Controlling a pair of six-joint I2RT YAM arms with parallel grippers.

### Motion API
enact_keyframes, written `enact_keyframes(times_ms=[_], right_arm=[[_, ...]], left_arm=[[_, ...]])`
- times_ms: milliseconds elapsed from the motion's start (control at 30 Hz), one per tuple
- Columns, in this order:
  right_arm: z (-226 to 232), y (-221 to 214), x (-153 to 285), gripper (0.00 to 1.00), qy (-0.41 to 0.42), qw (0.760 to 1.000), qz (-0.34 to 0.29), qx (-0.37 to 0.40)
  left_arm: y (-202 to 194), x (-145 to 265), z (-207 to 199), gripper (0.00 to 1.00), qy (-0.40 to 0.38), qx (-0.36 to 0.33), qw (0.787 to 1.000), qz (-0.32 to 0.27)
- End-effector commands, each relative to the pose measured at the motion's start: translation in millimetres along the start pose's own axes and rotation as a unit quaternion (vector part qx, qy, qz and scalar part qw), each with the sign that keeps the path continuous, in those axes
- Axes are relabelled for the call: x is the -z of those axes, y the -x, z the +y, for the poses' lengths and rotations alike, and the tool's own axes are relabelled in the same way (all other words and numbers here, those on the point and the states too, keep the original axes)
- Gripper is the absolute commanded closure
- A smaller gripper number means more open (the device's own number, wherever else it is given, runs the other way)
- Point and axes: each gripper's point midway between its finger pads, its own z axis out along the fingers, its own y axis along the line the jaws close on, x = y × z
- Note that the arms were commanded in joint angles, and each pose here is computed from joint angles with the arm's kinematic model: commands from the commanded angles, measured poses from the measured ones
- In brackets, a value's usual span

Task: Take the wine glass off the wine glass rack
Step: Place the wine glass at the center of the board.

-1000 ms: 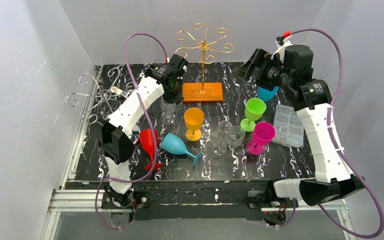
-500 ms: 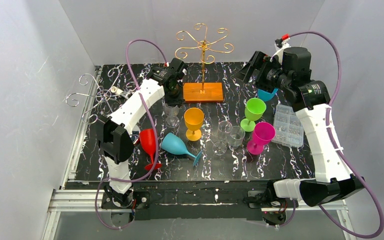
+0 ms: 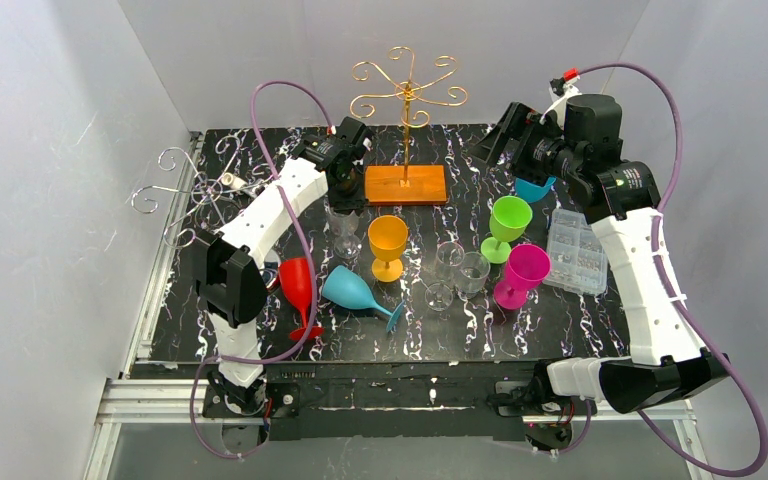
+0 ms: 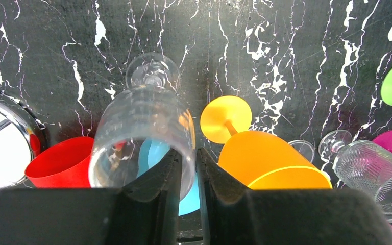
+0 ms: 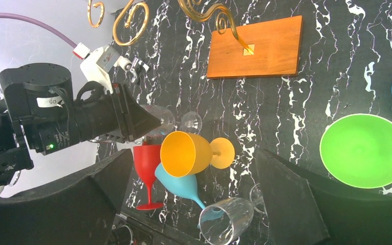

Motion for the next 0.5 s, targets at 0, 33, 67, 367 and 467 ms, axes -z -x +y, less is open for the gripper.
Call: enact_keyframes(times_ms=[0, 33, 67, 367, 467], right_arm=[[7, 9, 10, 0.00, 0.012, 0.999, -0.025, 0.018], [7, 8, 10, 0.00, 0.011, 0.999, -0.025, 0.018], [7, 8, 9, 0.00, 0.010, 1.000, -0.024, 0.018], [8, 8, 11, 0.00, 0.011, 0.999, -0.024, 0.018], [9, 9, 12, 0.00, 0.013, 0.999, -0.025, 0.019]], left_arm=[[11, 21, 3, 0.81, -0.007, -0.003, 1.000, -0.028], [12, 23, 2, 0.79, -0.008, -0.004, 1.000, -0.028], [13, 25, 3, 0.77, -0.008, -0.005, 1.000, -0.030], [21, 39, 5, 0.72, -0.003, -0.010, 0.999, -0.043], [23, 45, 6, 0.71, -0.002, -0.010, 0.999, -0.049]])
